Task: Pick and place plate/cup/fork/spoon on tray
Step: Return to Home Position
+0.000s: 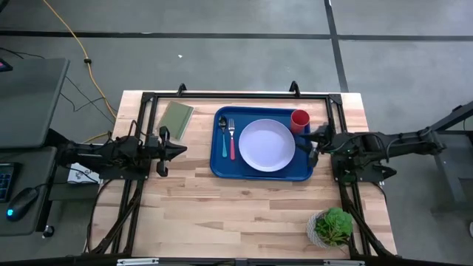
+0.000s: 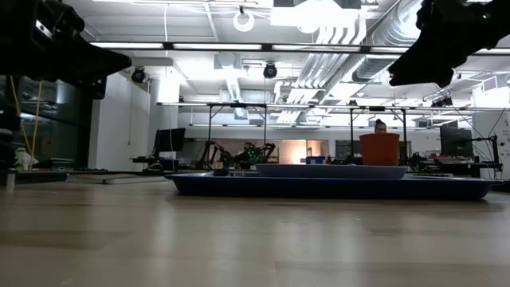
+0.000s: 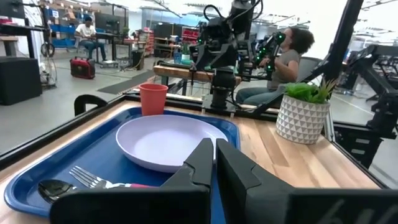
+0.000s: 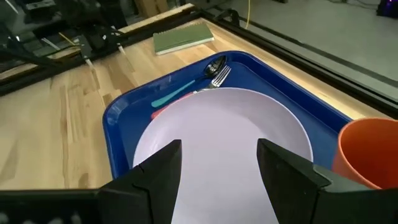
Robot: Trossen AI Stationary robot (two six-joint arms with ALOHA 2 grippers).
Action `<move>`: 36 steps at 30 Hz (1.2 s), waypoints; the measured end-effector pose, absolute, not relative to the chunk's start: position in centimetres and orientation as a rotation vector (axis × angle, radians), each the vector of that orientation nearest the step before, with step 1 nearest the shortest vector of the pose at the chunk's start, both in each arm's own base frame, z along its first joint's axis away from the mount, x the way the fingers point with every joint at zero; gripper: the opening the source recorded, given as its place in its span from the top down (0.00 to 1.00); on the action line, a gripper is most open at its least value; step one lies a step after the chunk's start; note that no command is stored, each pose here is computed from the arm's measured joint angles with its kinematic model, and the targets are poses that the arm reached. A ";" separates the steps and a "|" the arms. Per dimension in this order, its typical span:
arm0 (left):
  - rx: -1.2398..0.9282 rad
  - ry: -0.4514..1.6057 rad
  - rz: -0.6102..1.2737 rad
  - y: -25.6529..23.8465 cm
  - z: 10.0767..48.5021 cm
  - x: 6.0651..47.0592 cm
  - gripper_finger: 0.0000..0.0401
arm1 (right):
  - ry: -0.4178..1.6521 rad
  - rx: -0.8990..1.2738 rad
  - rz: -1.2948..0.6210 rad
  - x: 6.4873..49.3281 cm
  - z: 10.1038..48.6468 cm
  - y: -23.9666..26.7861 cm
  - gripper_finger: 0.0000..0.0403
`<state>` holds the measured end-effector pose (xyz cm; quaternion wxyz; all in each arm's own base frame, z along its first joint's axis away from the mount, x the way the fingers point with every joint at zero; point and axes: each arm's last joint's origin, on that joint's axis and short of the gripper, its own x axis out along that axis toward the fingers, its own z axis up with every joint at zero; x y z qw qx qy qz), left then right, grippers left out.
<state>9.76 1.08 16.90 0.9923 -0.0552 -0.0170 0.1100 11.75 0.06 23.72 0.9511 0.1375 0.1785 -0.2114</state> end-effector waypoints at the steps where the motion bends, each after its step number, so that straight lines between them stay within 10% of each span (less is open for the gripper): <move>1: -0.113 -0.034 0.221 1.1 16.9 9.8 1.00 | 0.357 0.277 -0.426 11.6 23.5 0.1 0.50; 8: -0.112 -0.034 0.224 1.1 16.9 9.8 1.00 | 0.220 0.252 -0.297 11.3 21.0 0.8 0.55; 16: -0.111 -0.034 0.223 1.1 16.9 9.8 1.00 | 0.186 0.234 -0.208 10.2 19.9 0.8 0.96; 36: -0.112 -0.036 0.223 1.1 16.9 9.8 1.00 | -0.060 0.154 0.069 10.5 18.4 1.3 1.00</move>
